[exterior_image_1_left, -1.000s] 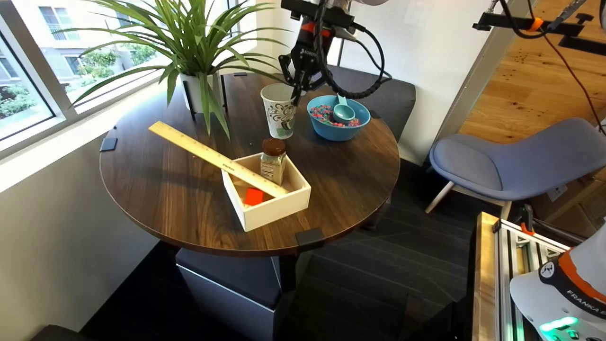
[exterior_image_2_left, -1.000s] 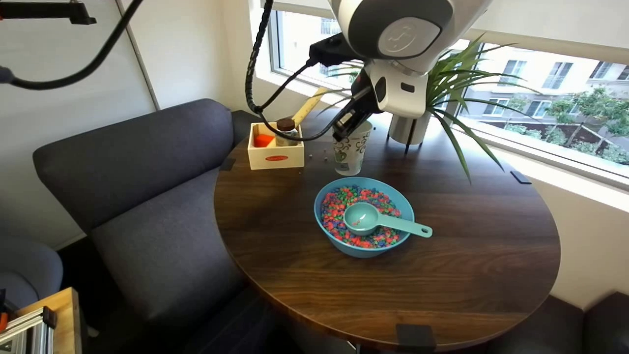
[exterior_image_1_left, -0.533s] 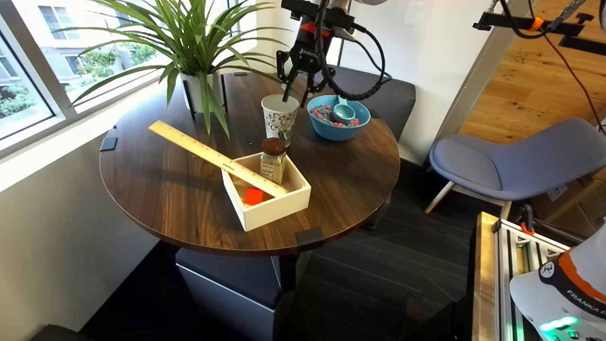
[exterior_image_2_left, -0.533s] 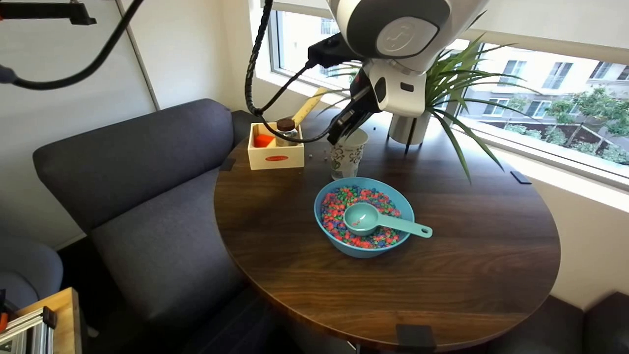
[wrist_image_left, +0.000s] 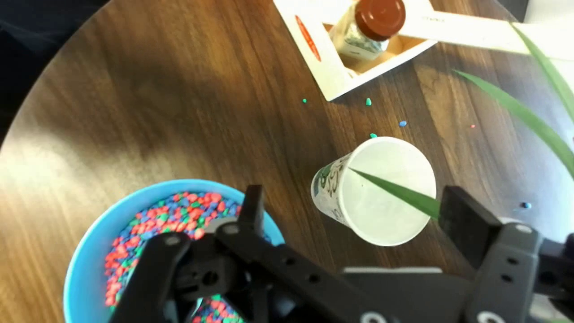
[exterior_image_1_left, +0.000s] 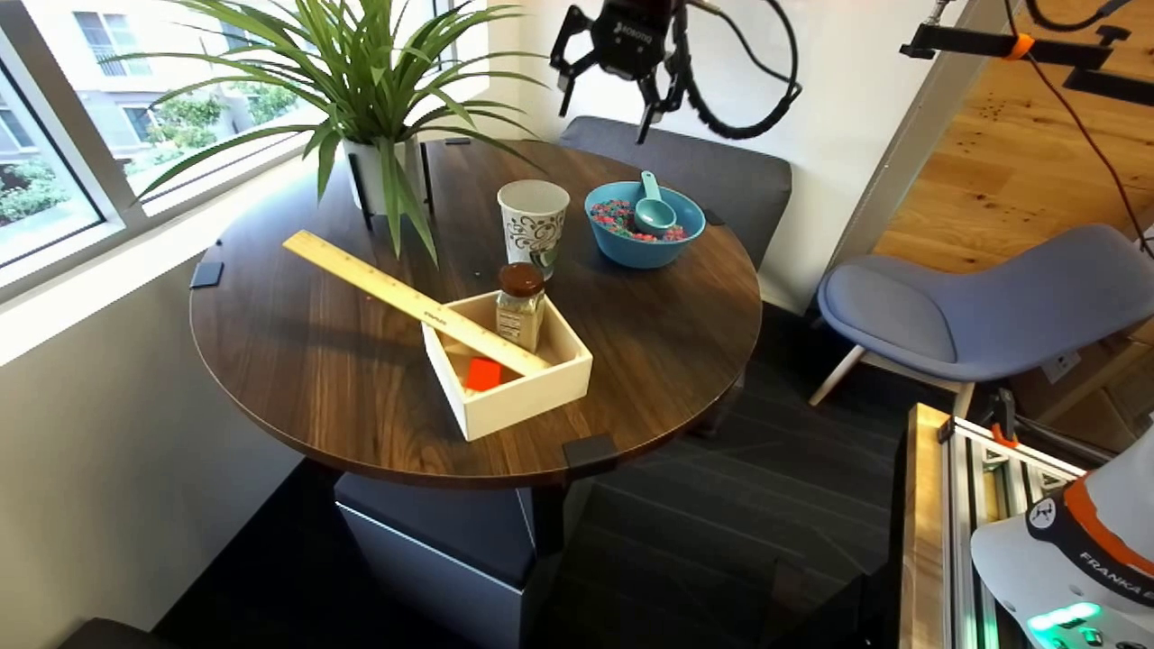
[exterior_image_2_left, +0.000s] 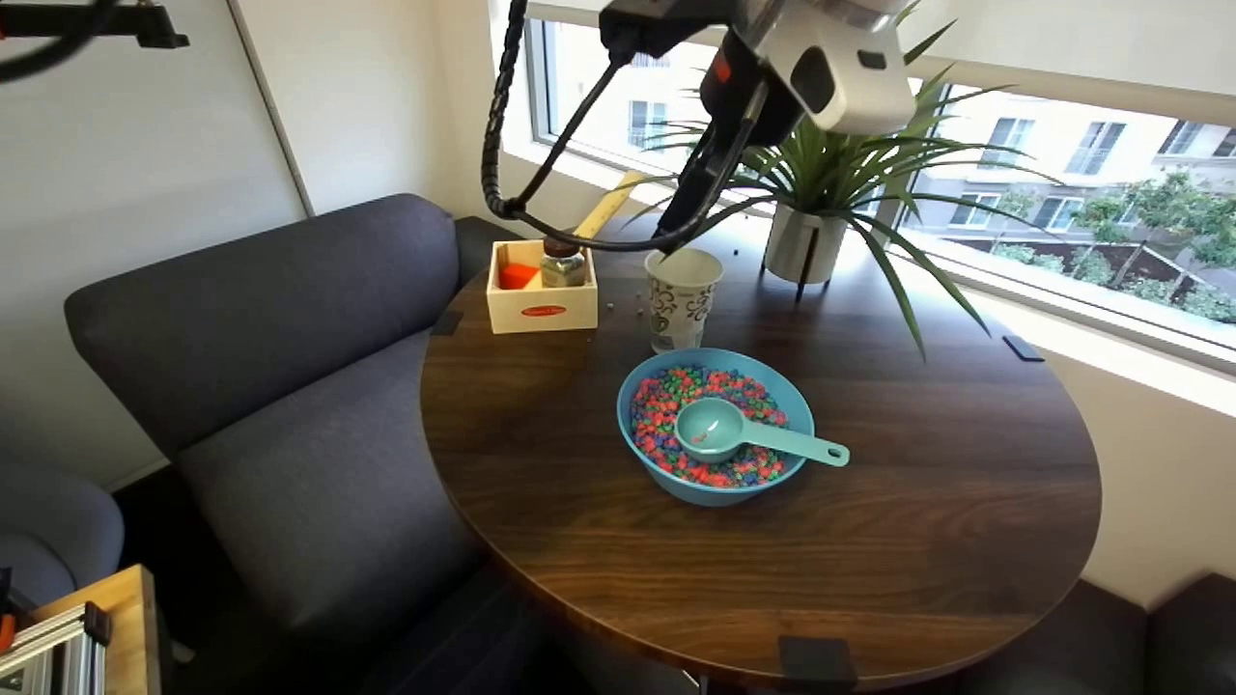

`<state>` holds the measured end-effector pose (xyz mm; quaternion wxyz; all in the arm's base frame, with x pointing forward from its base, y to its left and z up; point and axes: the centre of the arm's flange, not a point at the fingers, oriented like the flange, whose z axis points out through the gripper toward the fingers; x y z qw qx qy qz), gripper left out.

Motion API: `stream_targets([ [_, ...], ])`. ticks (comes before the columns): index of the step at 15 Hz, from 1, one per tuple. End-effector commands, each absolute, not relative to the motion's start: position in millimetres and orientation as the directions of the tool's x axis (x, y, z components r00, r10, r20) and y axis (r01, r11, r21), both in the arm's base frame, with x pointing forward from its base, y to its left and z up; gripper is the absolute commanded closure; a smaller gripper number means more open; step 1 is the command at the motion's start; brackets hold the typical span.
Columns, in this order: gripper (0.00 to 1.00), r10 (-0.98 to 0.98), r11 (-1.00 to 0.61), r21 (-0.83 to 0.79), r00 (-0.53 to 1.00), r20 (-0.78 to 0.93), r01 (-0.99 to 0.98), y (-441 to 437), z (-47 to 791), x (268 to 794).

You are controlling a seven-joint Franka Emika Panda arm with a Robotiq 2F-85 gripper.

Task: Move the blue bowl to the right then take the coffee cup out of the wooden box

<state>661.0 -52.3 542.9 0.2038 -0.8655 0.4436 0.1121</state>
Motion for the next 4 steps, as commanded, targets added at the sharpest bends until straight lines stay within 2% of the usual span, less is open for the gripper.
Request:
stream_targets([
  [1, 0.00, -0.612, -0.662, -0.315, 0.733, -0.297, -0.680, -83, 589, 608],
  [2, 0.00, -0.591, -0.693, -0.328, 0.767, -0.251, -0.642, -84, 598, 596],
  [3, 0.00, -0.642, -0.634, -0.314, 0.708, -0.296, -0.706, -82, 591, 628],
  [4, 0.01, -0.626, -0.657, -0.326, 0.733, -0.267, -0.680, -87, 603, 620],
])
